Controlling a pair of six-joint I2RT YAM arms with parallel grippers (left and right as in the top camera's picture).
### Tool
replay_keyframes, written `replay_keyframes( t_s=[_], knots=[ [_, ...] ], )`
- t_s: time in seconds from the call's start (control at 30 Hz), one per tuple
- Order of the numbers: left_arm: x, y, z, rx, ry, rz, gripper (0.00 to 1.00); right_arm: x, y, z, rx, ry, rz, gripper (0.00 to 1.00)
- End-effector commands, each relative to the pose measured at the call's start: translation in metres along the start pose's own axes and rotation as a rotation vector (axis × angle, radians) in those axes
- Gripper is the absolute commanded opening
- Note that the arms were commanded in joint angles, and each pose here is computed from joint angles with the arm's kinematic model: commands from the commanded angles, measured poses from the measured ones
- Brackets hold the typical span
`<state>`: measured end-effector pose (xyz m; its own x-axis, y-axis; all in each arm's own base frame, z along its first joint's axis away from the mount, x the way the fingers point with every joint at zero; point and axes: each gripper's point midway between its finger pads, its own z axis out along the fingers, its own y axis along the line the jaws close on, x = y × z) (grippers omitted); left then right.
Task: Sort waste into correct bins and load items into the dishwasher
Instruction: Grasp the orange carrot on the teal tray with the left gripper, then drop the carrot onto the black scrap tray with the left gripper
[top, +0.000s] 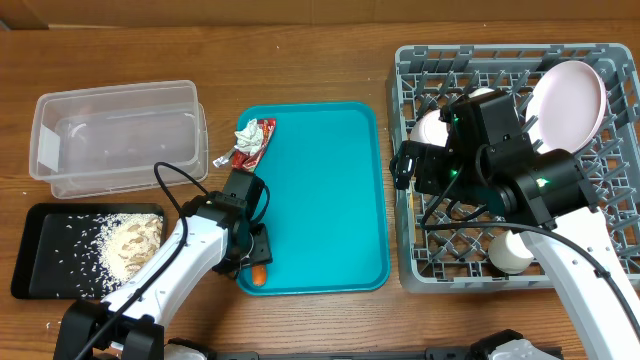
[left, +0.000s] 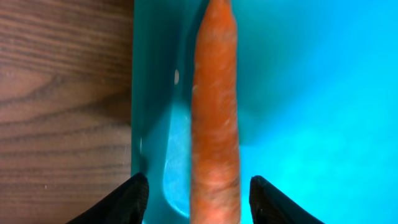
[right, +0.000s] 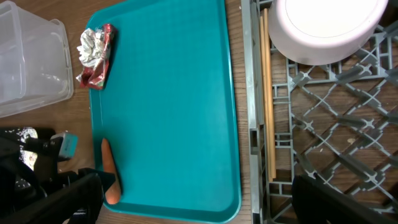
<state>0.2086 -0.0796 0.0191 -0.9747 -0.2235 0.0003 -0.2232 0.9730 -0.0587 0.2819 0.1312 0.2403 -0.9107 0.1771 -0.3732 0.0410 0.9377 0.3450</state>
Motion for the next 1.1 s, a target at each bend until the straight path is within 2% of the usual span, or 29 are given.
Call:
replay_keyframes(
  t_s=[0.0, 0.17, 0.37, 0.4, 0.43, 0.47, 0.53, 0.73, 0.9, 1.0, 1.07],
  knots=[
    [0.001, 0.003, 0.004, -0.015, -0.004, -0.007, 0.52, -0.006, 0.002, -0.006, -0.002, -0.027, 0.001, 1.0],
    [0.002, 0.002, 0.012, -0.012, 0.01, -0.008, 0.46, -0.006, 0.002, -0.006, -0.003, -0.028, 0.001, 1.0],
    [0.004, 0.002, 0.024, -0.026, 0.05, -0.01, 0.46, -0.006, 0.002, -0.006, -0.002, -0.027, 0.001, 1.0],
    [0.006, 0.002, 0.024, -0.022, 0.059, -0.01, 0.39, -0.006, 0.002, -0.006, -0.003, -0.027, 0.001, 1.0],
    [0.008, 0.0, 0.024, -0.009, 0.074, -0.012, 0.24, -0.005, 0.002, -0.006, -0.002, -0.026, 0.001, 1.0],
    [0.009, -0.002, 0.024, 0.003, 0.081, -0.013, 0.14, -0.005, 0.002, -0.006, 0.0, -0.023, 0.001, 1.0],
    [0.008, -0.005, 0.021, 0.015, 0.081, -0.011, 0.04, -0.004, 0.001, -0.006, 0.005, -0.019, 0.002, 1.0],
    [0.0, -0.008, -0.011, -0.024, 0.105, 0.0, 0.04, -0.003, -0.001, -0.006, 0.012, -0.019, 0.003, 1.0],
    [-0.012, 0.004, -0.053, -0.135, 0.092, 0.002, 0.05, -0.004, 0.0, -0.006, 0.01, -0.02, 0.002, 1.0],
    [-0.02, 0.019, -0.076, -0.223, 0.064, -0.033, 0.13, -0.003, -0.001, -0.006, 0.011, -0.019, 0.003, 1.0],
    [-0.023, 0.035, -0.088, -0.286, 0.05, -0.113, 0.14, -0.004, 0.0, -0.006, 0.01, -0.022, 0.002, 1.0]
  ],
)
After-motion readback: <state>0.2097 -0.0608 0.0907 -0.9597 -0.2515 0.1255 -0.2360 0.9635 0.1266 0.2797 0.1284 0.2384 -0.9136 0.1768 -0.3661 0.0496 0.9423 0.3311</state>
